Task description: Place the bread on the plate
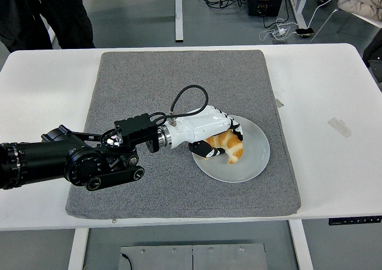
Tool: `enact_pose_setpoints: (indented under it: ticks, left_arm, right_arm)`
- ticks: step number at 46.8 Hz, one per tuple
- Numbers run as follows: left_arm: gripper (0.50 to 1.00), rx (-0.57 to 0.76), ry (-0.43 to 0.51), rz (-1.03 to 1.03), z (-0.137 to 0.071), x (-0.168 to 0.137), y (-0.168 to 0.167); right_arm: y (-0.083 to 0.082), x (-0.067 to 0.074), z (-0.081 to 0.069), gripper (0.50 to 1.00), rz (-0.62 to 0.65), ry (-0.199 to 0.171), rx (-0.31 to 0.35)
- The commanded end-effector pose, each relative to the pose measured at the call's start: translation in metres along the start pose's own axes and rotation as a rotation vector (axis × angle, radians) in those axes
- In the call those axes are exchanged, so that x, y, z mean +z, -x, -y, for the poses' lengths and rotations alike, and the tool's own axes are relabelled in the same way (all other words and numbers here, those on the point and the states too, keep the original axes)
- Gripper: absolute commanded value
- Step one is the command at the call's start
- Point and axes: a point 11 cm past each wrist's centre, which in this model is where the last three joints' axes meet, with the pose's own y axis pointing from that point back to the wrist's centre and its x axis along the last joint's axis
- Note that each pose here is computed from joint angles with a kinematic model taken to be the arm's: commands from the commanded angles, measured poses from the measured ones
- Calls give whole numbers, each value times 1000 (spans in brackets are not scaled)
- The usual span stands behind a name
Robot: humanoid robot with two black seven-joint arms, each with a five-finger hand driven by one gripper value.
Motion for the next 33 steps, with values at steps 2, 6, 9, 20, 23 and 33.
enact_pose_setpoints:
  ticks: [2,6,9,20,23,33]
  left_arm:
    - [500,-1,-5,-1,0,-3,3]
    - [500,-4,3,-6,2,1,6]
    - [500,-4,2,-7,3,1,7]
    - [500,-8,-1,-17,6,3,14]
    - [500,-8,-10,-16,5,0,15]
    - [576,-1,-14,-31,8,1,14]
  right_arm:
    - [0,0,0,1000,1,0,0]
    - [0,0,0,1000,-1,0,0]
    - [0,0,0,1000,1,0,0]
    - [0,0,0,1000,1,0,0]
    - [0,0,0,1000,-1,0,0]
    - [0,0,0,1000,-1,0,0]
